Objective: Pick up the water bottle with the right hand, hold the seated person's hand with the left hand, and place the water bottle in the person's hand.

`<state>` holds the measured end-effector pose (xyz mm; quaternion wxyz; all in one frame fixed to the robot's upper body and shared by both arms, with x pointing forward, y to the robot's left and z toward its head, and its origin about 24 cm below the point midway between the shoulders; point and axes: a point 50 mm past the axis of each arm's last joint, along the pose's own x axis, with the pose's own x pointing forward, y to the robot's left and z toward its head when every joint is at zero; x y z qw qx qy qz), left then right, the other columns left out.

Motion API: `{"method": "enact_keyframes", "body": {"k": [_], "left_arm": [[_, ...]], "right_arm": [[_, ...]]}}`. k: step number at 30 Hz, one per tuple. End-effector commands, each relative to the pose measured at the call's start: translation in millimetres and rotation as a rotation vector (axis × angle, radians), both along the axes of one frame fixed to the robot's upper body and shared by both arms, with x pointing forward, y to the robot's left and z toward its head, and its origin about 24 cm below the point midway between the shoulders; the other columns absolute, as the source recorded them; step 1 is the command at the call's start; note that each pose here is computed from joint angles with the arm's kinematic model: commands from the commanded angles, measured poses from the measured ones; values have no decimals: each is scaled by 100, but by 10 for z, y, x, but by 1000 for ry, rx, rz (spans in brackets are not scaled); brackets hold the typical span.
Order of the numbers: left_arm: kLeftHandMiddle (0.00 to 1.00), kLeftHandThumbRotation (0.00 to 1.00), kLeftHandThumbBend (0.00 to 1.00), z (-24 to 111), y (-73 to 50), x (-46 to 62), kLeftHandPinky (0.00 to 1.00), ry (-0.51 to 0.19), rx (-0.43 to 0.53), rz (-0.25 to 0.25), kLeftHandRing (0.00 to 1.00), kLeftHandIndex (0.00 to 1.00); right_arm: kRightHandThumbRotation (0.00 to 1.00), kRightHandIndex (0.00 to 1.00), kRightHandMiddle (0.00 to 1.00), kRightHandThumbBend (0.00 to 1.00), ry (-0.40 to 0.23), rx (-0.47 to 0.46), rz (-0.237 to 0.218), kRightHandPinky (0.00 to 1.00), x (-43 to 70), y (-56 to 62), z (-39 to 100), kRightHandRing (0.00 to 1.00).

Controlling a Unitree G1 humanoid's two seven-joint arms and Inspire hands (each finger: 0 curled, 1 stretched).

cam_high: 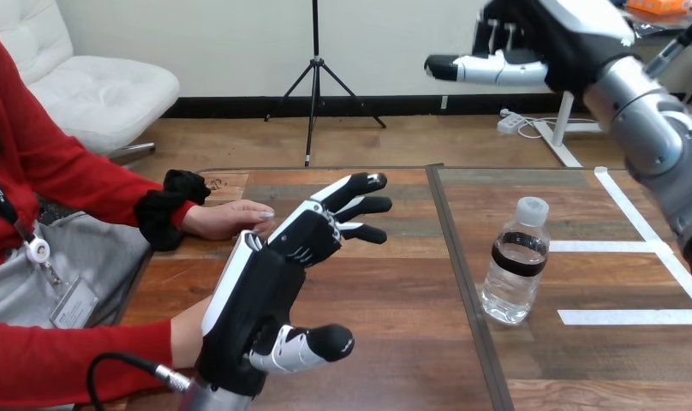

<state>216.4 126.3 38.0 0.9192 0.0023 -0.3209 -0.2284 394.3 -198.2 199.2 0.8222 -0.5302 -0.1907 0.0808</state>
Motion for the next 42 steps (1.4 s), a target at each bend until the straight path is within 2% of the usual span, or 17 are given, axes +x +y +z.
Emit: {"method": "enact_keyframes", "body": {"k": [1, 7, 9, 17, 27, 42], "left_arm": [[86, 76, 100, 117, 11, 114, 67, -67, -3, 14, 81, 84], [87, 75, 100, 121, 14, 121, 67, -64, -3, 6, 81, 84], [87, 76, 100, 124, 17, 122, 67, -68, 1, 9, 81, 84], [87, 76, 100, 119, 30, 115, 67, -63, 0, 7, 82, 84], [87, 76, 100, 116, 53, 93, 68, -53, 3, 3, 82, 84], [87, 75, 100, 115, 86, 60, 69, -40, 5, 0, 82, 85]], "right_arm": [[79, 44, 40, 100, -49, 46, -15, 29, -58, -125, 109, 35], [77, 55, 52, 100, -68, 106, -14, 40, -90, -209, 57, 47], [76, 61, 57, 100, -74, 139, -18, 47, -102, -234, 32, 54], [71, 70, 68, 100, -96, 265, -18, 62, -144, -297, -68, 67], [65, 80, 77, 100, -101, 382, -40, 72, -190, -346, -244, 77], [63, 88, 83, 100, -82, 484, -89, 77, -255, -354, -537, 84]]}}
